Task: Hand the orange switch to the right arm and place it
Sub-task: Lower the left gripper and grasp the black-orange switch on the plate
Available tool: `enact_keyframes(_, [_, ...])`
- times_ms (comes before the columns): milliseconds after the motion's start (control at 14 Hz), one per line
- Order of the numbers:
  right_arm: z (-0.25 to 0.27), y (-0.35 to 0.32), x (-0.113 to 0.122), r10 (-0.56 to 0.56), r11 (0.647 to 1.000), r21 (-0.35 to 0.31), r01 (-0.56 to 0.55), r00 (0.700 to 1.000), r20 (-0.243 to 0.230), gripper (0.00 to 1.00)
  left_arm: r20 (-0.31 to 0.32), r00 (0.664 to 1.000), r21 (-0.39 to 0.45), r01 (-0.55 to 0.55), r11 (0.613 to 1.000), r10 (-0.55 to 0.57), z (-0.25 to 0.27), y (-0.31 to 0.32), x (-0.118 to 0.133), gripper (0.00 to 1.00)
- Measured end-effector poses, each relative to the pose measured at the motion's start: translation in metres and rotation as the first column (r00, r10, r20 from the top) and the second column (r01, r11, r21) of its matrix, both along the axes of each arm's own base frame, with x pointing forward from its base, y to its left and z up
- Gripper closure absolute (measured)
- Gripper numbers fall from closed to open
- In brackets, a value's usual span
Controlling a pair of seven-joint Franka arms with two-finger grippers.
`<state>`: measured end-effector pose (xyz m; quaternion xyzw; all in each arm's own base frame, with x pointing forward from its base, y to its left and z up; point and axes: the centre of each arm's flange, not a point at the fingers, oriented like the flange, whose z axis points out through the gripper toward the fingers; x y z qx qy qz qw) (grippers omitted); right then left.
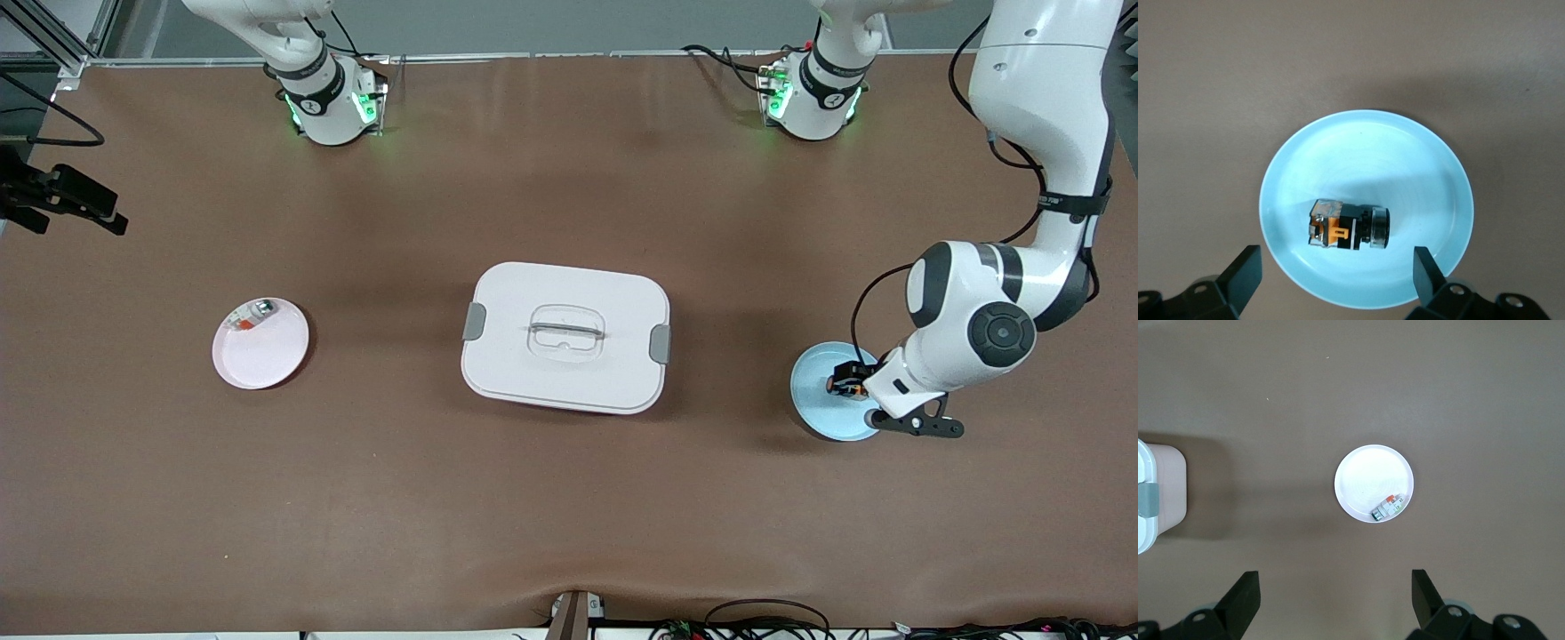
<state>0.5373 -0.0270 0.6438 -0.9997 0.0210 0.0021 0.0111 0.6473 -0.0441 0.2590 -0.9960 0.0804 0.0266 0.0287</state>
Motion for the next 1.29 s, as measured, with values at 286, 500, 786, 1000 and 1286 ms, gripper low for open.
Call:
enact_keyframes(286, [0.001,0.000,0.000,0.000,1.000,0.000,0.000,1.000,0.001,0.00,0.035,0.999,-0.016,0.008,1.000,-0.008,-0.029,0.000,-0.009,0.00])
enact_keyframes(500, [0.001,0.000,0.000,0.000,1.000,0.000,0.000,1.000,0.002,0.00,0.037,0.999,-0.022,0.011,1.000,-0.010,-0.044,0.003,-0.013,0.00])
enact_keyframes(786, [0.002,0.000,0.000,0.000,1.000,0.000,0.000,1.000,0.004,0.00,0.034,0.999,-0.025,0.007,1.000,-0.006,-0.058,0.010,-0.015,0.00])
enact_keyframes(1000, [0.006,0.002,0.000,0.003,1.000,-0.001,-0.003,1.000,0.011,0.00,0.027,1.000,-0.030,0.009,1.000,-0.008,-0.072,0.009,-0.017,0.00])
enact_keyframes(1286, [0.023,0.037,-0.014,0.071,0.997,0.002,-0.071,0.996,-0.049,0.00,0.017,1.000,-0.032,0.022,0.999,-0.021,-0.081,0.007,-0.019,0.11])
